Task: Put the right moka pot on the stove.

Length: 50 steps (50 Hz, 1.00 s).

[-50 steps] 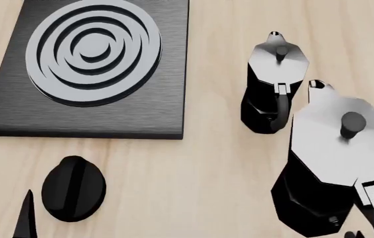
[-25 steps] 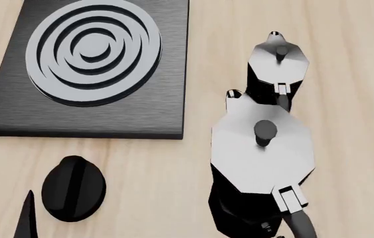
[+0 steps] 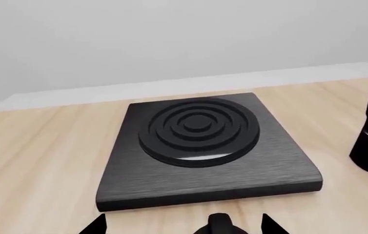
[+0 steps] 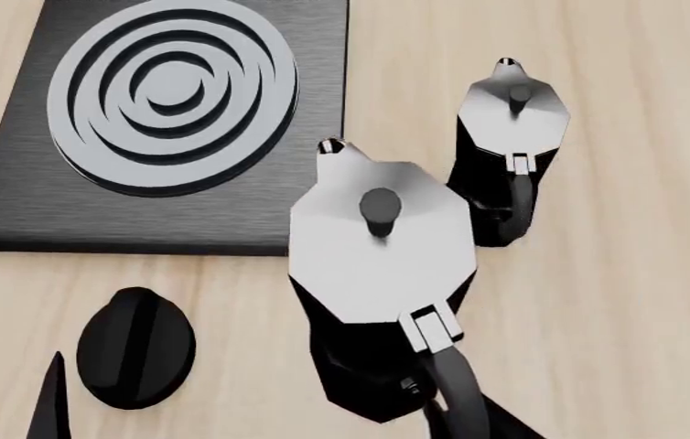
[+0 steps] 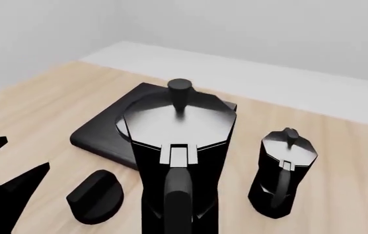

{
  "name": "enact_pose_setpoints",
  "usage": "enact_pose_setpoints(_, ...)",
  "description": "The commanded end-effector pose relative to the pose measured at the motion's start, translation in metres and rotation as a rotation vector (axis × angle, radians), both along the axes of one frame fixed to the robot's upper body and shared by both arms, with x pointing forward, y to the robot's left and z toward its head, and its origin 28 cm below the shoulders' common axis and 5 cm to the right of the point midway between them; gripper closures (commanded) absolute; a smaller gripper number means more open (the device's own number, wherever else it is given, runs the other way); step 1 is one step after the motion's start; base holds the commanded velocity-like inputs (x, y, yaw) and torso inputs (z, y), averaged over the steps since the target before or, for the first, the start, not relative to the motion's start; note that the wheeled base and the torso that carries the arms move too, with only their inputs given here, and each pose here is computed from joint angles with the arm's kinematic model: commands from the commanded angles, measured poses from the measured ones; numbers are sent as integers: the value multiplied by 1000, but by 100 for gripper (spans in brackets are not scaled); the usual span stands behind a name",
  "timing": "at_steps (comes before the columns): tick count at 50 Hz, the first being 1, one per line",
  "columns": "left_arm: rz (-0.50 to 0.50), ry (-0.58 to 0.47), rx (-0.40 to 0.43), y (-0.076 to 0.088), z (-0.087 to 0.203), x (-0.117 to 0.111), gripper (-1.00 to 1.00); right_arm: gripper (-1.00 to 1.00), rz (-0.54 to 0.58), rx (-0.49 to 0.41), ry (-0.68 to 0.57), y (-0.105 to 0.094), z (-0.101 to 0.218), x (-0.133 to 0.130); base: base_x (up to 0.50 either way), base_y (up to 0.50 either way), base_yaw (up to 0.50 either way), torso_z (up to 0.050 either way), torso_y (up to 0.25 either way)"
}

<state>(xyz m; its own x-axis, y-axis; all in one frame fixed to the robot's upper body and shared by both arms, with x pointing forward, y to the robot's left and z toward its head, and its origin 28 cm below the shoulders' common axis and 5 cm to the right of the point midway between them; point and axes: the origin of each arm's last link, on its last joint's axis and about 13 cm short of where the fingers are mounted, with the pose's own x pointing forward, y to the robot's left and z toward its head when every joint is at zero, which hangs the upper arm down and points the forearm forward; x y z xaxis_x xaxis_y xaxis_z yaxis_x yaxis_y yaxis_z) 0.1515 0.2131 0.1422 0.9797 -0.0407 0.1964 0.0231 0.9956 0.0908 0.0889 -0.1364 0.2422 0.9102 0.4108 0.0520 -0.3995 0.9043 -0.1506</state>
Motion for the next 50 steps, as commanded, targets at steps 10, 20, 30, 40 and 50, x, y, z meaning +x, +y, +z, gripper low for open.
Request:
enact_pose_setpoints(10,-7,-2,-8,0,0,0,-100,100,28,37,-44,10,14,23,0,0,0,0,1)
enact_pose_setpoints(20,-16,-6,-18,0,0,-1,-100,100,9,54,-55,16,36,40,0,0,0,1,0)
enact_pose_setpoints(30,-18,-7,-13,-1,-1,-1,-100,100,-4,56,-49,23,34,61,0,0,0,0,1)
enact_pose_setpoints(40,-22,-4,-18,0,0,-1,-100,100,-8,49,-49,29,32,78,0,0,0,0,1)
enact_pose_setpoints(50,-23,-7,-14,0,1,-2,-100,100,-16,50,-51,35,33,90,0,0,0,1,1)
